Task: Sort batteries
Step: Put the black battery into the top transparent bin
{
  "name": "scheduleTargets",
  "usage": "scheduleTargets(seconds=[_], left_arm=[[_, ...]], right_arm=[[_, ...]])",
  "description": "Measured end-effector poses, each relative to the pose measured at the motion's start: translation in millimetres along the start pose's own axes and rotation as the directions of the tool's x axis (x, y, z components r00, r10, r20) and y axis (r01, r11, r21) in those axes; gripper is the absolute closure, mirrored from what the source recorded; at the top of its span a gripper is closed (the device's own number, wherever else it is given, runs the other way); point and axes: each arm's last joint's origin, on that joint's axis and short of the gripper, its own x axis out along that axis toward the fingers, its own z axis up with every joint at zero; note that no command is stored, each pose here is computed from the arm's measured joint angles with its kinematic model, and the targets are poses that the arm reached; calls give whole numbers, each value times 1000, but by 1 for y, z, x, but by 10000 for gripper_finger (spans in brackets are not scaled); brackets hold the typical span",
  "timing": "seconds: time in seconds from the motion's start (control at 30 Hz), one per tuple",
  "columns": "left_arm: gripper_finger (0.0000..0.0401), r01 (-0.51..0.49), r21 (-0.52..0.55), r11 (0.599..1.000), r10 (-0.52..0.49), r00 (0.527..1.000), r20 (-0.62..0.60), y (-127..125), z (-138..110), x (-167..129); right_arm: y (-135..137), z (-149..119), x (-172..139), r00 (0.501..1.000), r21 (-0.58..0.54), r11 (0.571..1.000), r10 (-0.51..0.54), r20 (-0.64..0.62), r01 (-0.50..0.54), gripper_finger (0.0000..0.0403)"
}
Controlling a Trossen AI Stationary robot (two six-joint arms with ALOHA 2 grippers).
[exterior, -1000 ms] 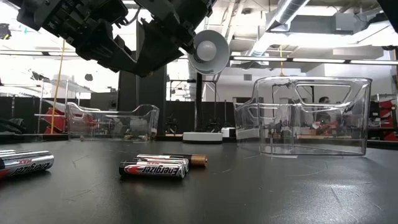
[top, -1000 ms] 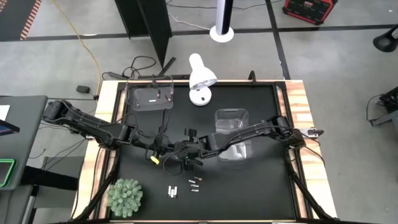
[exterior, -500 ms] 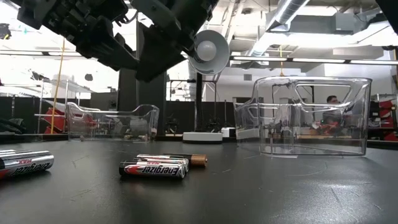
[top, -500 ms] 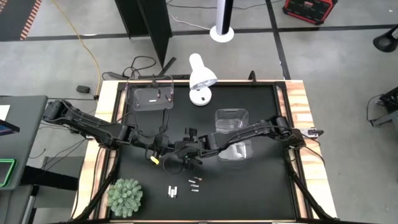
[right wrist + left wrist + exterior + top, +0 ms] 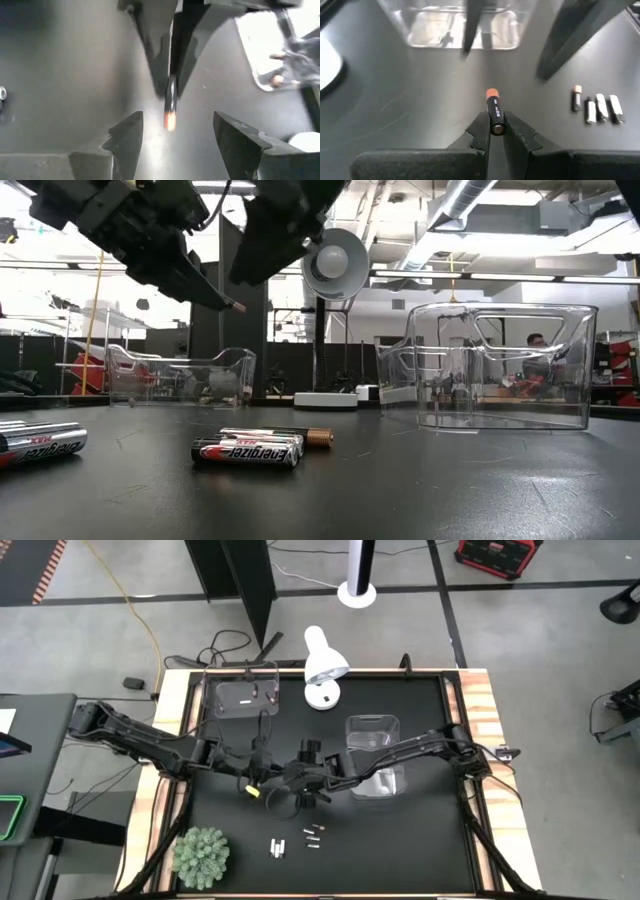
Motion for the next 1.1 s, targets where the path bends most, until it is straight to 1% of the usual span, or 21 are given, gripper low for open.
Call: scheduleTargets(seconds=[0.13,0.23,0.33,0.4,0.47,0.57,0.6,0.67,0.73,0.87,0.97,1.1], left_arm=[[373,-69,-49,996,71,997,25,10,4,-6],[373,-140,-93,986,146,988,57,22,8,-16],[373,-235,-139,962,247,966,78,36,11,-30],[373,-316,-181,931,333,940,71,47,10,-40],[373,-411,-218,885,432,900,57,58,8,-51],[373,-550,-280,787,577,816,19,75,4,-66],[373,-584,-298,755,612,791,2,80,2,-70],[373,-626,-333,705,660,751,-18,87,0,-75],[373,-669,-348,657,699,713,-52,94,-4,-79],[373,-762,-357,541,763,623,-174,109,-15,-83],[373,-809,-363,463,777,567,-272,118,-25,-85],[373,-852,-356,383,776,506,-377,126,-36,-86]], right_arm=[[-2,-1,-16,998,-31,997,-65,-21,64,148],[-5,-3,-22,994,-43,994,-104,-37,102,148],[-6,-5,-24,990,-57,991,-128,-60,124,148],[-5,-8,-22,990,-54,990,-131,-61,127,148],[-4,-12,-20,988,-54,990,-134,-77,130,148],[-2,-18,-15,986,-63,990,-136,-96,130,148],[-2,-20,-13,986,-62,990,-136,-95,130,148],[0,-24,-10,986,-58,990,-136,-98,131,148],[1,-28,-7,985,-61,989,-137,-105,131,148],[3,-33,-2,984,-62,989,-138,-110,131,148],[4,-34,-2,984,-67,989,-136,-114,129,148],[6,-33,-2,986,-79,989,-133,-104,125,148]])
